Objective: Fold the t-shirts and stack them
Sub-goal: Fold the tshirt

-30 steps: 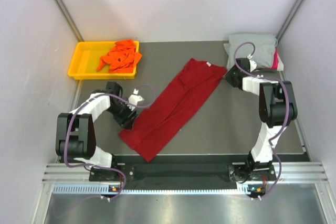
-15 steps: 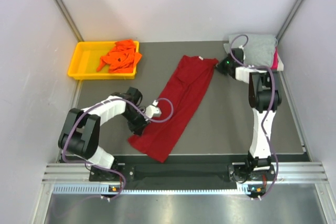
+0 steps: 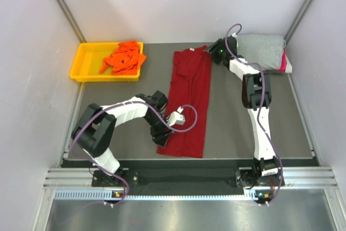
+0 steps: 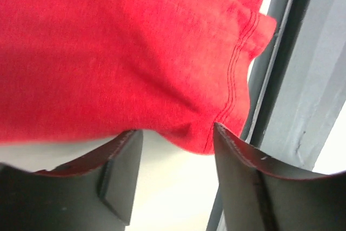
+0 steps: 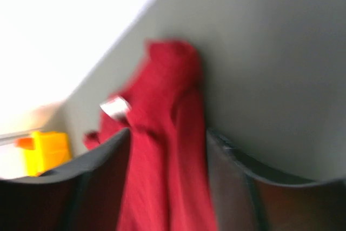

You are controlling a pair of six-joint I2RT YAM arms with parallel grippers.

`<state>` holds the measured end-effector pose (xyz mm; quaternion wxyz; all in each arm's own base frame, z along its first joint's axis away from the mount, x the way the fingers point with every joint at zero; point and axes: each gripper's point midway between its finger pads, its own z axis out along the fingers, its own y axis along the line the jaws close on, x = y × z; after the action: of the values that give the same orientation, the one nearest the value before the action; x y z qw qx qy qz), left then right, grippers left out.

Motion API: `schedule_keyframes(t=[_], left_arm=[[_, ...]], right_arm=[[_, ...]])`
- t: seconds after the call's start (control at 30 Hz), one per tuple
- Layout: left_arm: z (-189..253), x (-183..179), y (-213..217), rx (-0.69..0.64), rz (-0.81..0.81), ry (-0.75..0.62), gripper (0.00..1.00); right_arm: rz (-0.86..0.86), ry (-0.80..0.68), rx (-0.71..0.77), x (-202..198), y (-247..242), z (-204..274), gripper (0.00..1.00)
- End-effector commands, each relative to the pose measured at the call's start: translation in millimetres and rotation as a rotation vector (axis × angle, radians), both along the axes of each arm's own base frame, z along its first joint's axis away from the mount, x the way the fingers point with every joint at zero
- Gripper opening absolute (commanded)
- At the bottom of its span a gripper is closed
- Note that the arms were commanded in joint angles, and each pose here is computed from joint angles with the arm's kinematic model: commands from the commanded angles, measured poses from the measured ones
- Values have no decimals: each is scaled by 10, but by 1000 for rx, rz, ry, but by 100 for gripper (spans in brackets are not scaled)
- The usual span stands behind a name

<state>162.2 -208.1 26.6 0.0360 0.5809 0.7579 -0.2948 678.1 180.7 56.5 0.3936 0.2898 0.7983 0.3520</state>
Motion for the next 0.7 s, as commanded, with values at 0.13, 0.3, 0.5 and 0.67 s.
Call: schedule_keyframes(t=[0.13,0.3,0.5,0.67], left_arm=[[446,56,238,-21,70,-253,63],[677,206,274,-94,146,-452,64],[726,181,89,-270,151,-519,63],[827,106,131,-317,137,-576,60]], right_arm=[[-67,-116,-353,-854,-616,1557,63],[75,69,-426,-2209,-548,1137,63],[394,252,-292,-4344,103,542,62],[447,356,-188,-5423,302,145,60]])
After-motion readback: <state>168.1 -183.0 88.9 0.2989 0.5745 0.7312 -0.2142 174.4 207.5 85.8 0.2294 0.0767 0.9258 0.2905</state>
